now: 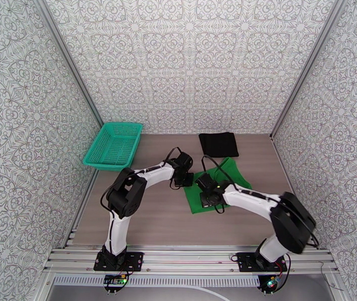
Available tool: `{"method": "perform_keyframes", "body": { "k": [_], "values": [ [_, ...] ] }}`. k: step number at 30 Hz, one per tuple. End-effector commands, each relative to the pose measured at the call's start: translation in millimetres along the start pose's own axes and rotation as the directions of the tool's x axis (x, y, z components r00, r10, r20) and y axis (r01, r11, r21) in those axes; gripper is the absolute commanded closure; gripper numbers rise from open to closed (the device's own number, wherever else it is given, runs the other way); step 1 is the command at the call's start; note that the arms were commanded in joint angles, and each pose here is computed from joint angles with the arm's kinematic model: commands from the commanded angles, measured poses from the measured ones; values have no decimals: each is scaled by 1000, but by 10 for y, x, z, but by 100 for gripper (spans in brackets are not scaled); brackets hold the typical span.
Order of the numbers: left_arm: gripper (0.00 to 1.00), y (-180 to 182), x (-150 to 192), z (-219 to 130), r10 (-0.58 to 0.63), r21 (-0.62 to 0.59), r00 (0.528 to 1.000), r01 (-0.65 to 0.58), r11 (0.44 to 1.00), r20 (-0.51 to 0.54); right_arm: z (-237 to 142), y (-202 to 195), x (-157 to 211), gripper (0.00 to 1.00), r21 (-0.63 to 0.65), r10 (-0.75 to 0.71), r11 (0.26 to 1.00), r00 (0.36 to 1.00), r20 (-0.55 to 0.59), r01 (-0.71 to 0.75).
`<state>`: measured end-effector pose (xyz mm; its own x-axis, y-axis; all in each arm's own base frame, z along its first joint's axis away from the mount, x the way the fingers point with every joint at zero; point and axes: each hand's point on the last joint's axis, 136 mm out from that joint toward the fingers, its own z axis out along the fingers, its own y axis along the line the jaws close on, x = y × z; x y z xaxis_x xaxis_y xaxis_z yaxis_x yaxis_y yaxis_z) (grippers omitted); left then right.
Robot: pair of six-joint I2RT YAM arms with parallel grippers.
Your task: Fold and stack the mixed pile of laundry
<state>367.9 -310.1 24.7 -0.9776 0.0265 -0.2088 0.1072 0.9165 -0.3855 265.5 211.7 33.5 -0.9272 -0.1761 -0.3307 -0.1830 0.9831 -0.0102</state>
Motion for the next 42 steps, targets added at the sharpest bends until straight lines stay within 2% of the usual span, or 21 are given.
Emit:
{"method": "perform_keyframes", "body": {
  "k": [1,6,11,17,22,25,27,29,30,33,34,37,39,42],
  "values": [
    [95,198,-47,149,-24,-28,1000,24,999,6,235,16,163,100,-8,23,1000,998,-65,-24],
    [95,375,-217,201,-3,-36,1000,3,999,2,347,323,324,100,-102,11,994,991,-132,-25],
    [95,505,-587,197,33,-5,999,-33,999,19,343,916,232,100,-217,-19,976,988,-156,-15],
    [94,484,-1130,148,116,22,992,-117,993,49,392,1563,-212,100,-331,52,939,989,-138,-95],
    [92,348,-1602,22,170,45,978,-176,983,119,305,1689,-806,100,-301,154,942,988,-3,-147],
    [84,256,-1887,-270,168,58,965,-183,981,203,167,1604,-1102,100,-268,184,950,980,76,-158],
    [75,190,-2083,-655,166,49,943,-187,981,290,5,1532,-1253,100,-271,185,951,977,110,-150],
    [66,172,-2194,-1085,170,-3,915,-181,983,366,-188,1424,-1333,90,-265,165,957,975,146,-123],
    [64,166,-2209,-1327,177,-35,899,-178,983,400,-313,1356,-1366,84,-259,147,961,975,169,-100],
    [63,231,-2023,-1914,149,-112,880,-110,988,450,-647,1078,-1411,63,-215,58,977,974,220,-10],
    [63,298,-1901,-2008,120,-128,887,-70,989,445,-705,996,-1411,59,-198,28,980,974,224,17],
    [66,566,-1244,-1934,-17,-126,937,65,990,348,-744,575,-1434,44,-104,-82,989,976,202,104],
    [68,653,-766,-1728,-83,-81,951,112,990,297,-643,330,-1470,41,-106,-124,984,980,152,141],
    [72,788,-159,-1381,-172,-45,955,188,981,243,-492,145,-1625,35,-118,-181,973,972,151,199]
  ]
}}
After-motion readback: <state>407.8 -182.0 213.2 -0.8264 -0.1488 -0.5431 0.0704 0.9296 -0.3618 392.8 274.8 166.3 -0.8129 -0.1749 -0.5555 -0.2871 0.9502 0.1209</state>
